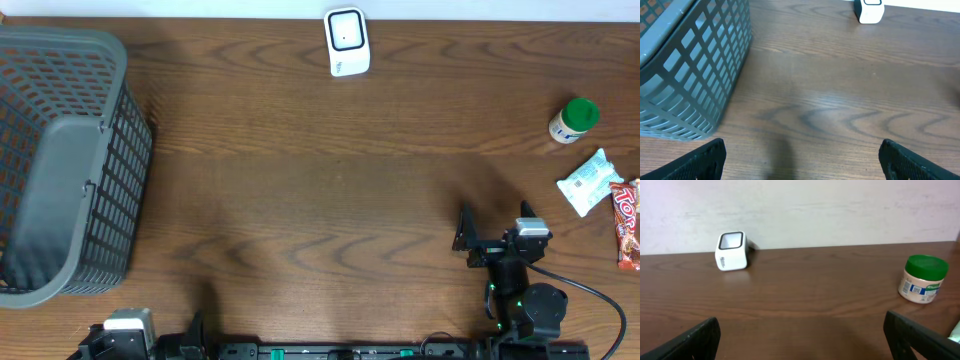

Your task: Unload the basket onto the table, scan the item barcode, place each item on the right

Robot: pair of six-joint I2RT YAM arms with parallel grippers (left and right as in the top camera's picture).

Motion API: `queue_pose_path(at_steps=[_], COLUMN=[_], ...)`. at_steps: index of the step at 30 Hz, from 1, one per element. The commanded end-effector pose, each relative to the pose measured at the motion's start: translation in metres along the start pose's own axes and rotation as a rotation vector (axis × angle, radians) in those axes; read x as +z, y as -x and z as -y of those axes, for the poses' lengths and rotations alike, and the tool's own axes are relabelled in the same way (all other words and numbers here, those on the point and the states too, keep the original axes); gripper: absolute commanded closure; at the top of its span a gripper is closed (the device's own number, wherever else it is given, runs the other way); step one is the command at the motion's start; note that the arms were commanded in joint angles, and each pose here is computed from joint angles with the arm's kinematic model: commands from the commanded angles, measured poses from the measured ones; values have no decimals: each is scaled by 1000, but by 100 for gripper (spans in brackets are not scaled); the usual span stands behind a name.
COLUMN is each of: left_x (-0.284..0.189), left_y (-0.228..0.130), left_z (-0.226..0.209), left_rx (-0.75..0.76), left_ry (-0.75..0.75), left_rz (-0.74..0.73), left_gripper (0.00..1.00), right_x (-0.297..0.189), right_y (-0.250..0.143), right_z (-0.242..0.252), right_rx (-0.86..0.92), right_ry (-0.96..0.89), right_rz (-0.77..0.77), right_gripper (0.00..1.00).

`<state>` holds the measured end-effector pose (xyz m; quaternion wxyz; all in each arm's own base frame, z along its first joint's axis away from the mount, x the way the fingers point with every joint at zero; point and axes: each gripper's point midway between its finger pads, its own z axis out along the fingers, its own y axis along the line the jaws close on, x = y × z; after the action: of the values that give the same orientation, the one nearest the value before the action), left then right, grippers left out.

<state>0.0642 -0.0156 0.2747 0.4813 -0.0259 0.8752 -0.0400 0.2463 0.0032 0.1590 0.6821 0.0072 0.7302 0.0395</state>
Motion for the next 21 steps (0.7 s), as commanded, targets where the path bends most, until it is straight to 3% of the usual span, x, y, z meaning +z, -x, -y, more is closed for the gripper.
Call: queue_pose_path(at_steps=[1, 21], left_x=[-2, -1], left_y=[1, 1], left_z=[2, 2], left_rx=[15, 15], left_ry=[-6, -6], left_rz=[9, 9], left_gripper=[2, 2], right_x=[0, 0], right_y=[0, 0], right_z=[-2, -4], right_rx=[9, 9], right_ry=[6, 13], right_rz=[0, 1], right_gripper=[1, 1])
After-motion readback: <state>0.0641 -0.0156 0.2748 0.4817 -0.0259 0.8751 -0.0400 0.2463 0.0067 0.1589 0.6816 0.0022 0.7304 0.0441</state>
